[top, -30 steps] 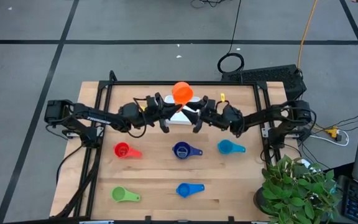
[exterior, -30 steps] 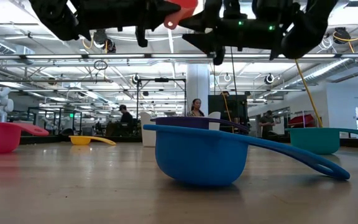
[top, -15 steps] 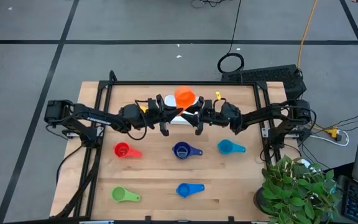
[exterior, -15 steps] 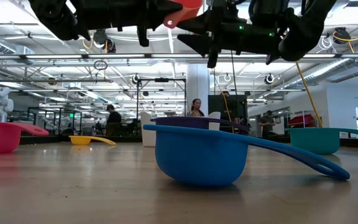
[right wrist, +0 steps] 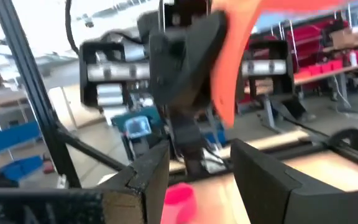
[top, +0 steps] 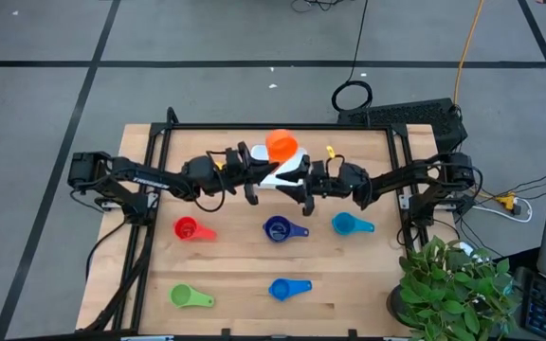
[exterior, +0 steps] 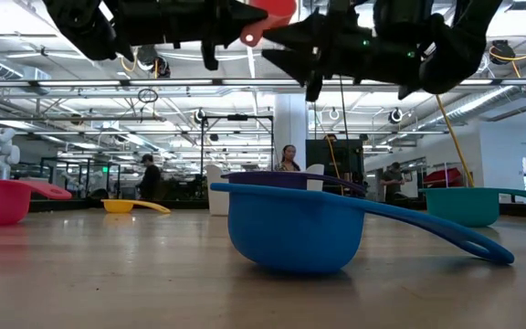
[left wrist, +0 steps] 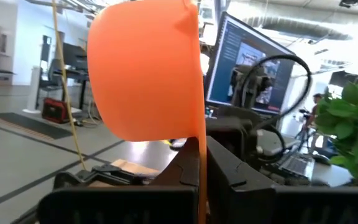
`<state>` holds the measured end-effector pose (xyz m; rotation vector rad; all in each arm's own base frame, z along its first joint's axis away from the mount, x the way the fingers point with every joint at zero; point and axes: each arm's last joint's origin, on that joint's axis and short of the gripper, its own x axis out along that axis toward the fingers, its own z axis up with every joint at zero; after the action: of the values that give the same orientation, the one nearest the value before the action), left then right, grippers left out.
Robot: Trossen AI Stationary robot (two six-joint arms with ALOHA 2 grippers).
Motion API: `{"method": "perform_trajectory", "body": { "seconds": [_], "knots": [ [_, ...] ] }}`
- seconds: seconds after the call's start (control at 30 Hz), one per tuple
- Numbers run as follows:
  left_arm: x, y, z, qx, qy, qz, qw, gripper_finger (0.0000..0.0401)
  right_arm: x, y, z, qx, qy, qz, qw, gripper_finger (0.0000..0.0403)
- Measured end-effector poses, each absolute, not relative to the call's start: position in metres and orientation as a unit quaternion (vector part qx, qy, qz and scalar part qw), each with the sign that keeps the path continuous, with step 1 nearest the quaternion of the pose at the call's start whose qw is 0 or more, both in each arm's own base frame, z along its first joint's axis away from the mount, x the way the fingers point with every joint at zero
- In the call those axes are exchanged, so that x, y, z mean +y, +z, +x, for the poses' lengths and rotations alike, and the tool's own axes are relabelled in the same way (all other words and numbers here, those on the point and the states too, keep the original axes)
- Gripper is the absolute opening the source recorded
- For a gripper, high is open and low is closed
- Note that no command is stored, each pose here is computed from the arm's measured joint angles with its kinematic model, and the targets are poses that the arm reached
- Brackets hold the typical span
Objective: Nest measuring cups in basket
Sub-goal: Stack the orange measuring cup on top of the purple measuring cup
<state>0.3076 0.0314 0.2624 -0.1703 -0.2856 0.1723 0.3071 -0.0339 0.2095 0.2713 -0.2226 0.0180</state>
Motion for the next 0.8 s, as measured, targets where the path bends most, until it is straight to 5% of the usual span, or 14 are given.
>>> {"method": "perform_trajectory", "body": {
  "seconds": [0.8],
  "knots": [
    [0.031, 0.263, 0.307, -0.145, 0.079, -0.099, 0.981, 0.0004, -0.032, 0.234, 0.324, -0.136, 0.018, 0.122, 0.983, 0.0145]
  ]
}}
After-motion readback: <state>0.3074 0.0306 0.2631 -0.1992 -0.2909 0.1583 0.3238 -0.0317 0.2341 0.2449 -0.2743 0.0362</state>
